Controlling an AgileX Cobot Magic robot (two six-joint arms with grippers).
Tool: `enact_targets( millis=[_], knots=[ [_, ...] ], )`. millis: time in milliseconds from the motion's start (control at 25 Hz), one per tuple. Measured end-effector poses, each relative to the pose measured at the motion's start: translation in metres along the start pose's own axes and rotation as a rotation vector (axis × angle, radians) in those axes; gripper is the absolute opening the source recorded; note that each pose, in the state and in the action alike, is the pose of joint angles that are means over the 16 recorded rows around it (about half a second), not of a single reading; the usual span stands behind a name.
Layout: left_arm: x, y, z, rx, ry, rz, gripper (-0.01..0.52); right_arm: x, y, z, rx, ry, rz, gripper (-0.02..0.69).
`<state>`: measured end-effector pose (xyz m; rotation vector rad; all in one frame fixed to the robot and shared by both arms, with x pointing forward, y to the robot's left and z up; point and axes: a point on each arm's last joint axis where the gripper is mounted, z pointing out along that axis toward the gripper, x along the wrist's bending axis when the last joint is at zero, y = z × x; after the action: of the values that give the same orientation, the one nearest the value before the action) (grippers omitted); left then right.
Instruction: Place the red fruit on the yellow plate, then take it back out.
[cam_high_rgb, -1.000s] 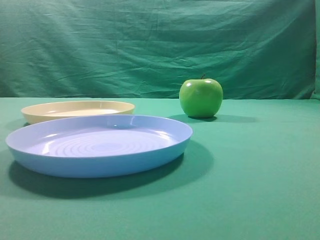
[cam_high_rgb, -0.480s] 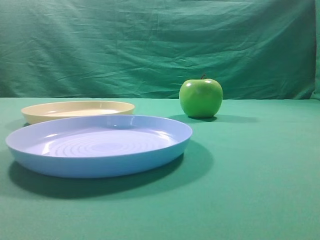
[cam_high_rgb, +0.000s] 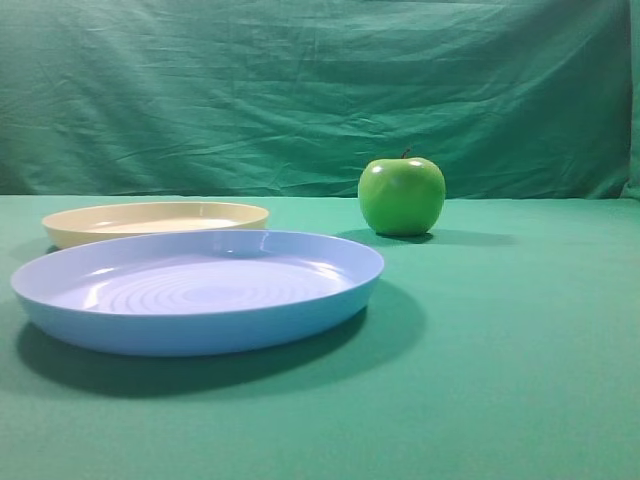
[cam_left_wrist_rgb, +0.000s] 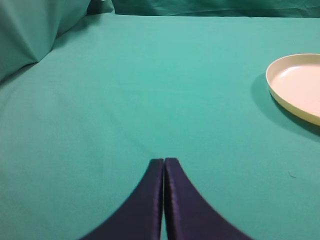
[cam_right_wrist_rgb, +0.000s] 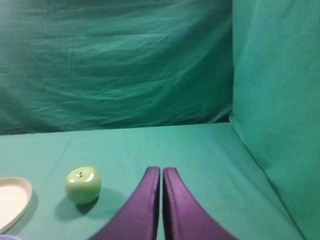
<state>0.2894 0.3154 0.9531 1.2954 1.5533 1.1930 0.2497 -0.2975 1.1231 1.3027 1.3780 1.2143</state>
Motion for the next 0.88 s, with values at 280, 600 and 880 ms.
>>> enact_targets(
  millis=[280,600,880],
  knots=[
    [0.000,0.000,0.000,0.000,0.000,0.000,0.000,-0.004,-0.059,0.032,-0.055,-0.071,0.021,0.000],
    [0.000,0.000,0.000,0.000,0.000,0.000,0.000,-0.008,-0.128,0.058,0.041,-0.080,0.032,0.000],
    [0.000,0.000,0.000,0.000,0.000,0.000,0.000,-0.009,-0.161,0.067,0.129,-0.069,0.005,0.000]
  ],
)
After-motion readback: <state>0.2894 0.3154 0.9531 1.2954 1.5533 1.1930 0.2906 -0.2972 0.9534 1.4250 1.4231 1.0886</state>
